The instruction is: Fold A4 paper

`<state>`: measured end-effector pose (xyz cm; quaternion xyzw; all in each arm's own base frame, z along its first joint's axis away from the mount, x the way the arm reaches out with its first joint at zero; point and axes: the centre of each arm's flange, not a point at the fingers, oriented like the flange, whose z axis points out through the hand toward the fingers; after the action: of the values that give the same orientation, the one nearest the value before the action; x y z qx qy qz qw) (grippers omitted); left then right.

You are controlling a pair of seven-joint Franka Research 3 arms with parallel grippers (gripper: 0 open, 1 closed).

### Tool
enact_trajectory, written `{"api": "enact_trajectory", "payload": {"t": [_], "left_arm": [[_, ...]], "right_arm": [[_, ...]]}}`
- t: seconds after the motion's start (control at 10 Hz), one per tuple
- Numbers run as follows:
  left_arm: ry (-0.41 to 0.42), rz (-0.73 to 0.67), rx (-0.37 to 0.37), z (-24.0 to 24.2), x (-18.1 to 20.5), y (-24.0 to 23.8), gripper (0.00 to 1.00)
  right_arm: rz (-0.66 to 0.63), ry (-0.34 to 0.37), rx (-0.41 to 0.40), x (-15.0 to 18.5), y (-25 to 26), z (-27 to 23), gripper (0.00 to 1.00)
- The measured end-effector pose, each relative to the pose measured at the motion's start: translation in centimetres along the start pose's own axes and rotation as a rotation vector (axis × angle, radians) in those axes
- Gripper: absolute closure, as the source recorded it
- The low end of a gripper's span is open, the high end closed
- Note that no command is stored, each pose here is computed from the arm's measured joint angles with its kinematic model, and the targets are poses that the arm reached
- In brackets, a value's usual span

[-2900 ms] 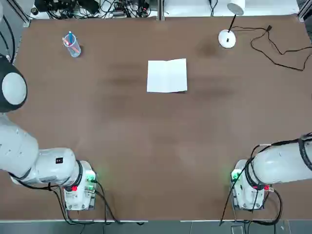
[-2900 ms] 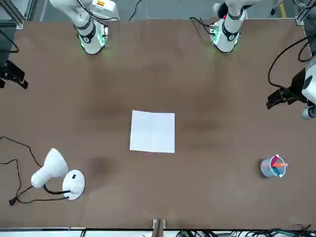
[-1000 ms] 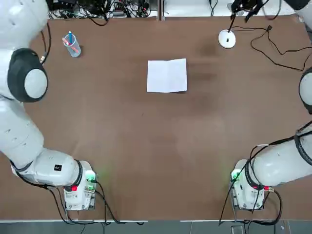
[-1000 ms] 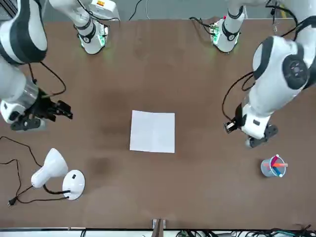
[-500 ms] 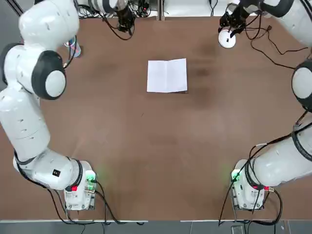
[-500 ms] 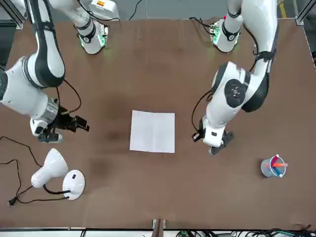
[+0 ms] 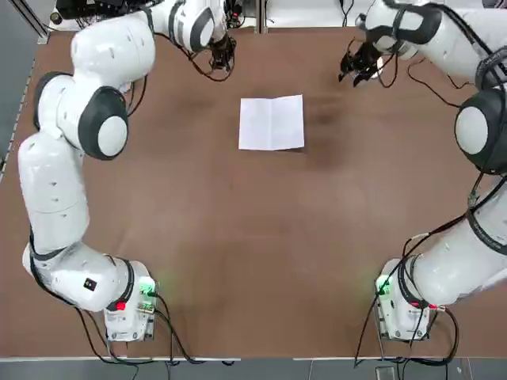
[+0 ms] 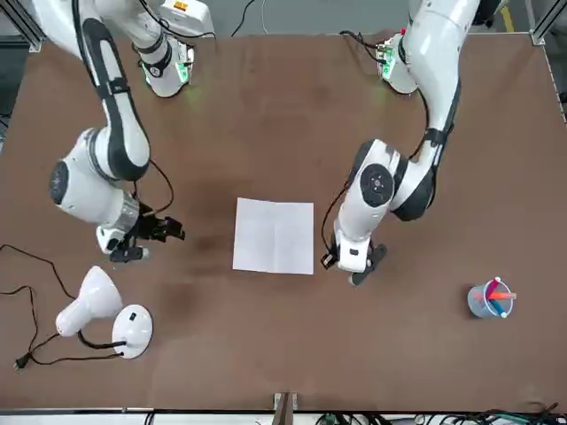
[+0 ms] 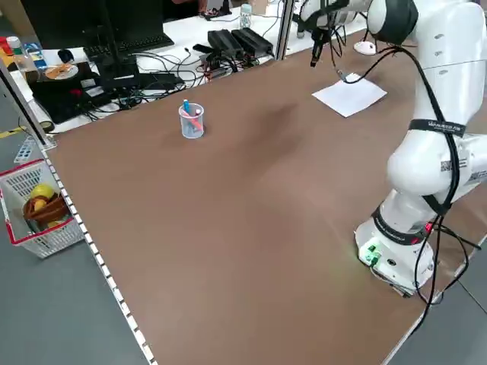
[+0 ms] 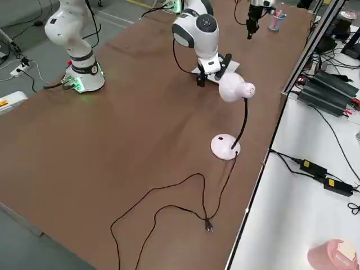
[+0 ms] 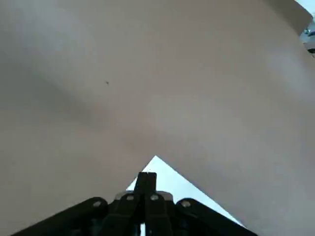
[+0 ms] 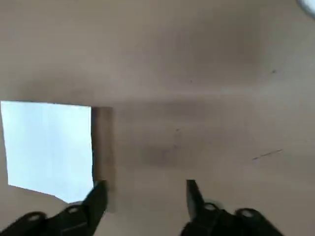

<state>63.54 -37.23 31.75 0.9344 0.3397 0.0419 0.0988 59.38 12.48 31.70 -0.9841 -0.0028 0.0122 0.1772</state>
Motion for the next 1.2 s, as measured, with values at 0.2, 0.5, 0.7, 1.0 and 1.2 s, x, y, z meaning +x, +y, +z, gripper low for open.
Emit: {"api": "enact_trajectory", "payload": {"t": [0.2,0.5,0.7,1.0,1.2], "left_arm": [[0.007,-0.042,-0.028,2.4,-1.3,0.5,0.99],[0.004,-0.061,-0.055,6.8,-3.7,0.7,0.99],[0.009,-0.057,-0.053,9.0,-4.0,0.2,0.99],[0.017,-0.046,-0.042,11.2,-4.9,-0.1,0.99],[0.015,-0.052,-0.045,12.3,-5.6,-0.3,0.99]], "right_arm": [[-0.014,-0.041,-0.006,-1.4,-0.9,1.9,0.38],[-0.006,-0.080,-0.016,-2.9,0.0,3.9,0.72],[-0.012,-0.061,-0.021,-3.1,-0.4,4.4,0.91],[0.056,-0.024,0.020,-3.3,-0.8,7.4,0.99],[0.126,-0.023,0.050,-3.6,-0.9,10.9,0.99]]}}
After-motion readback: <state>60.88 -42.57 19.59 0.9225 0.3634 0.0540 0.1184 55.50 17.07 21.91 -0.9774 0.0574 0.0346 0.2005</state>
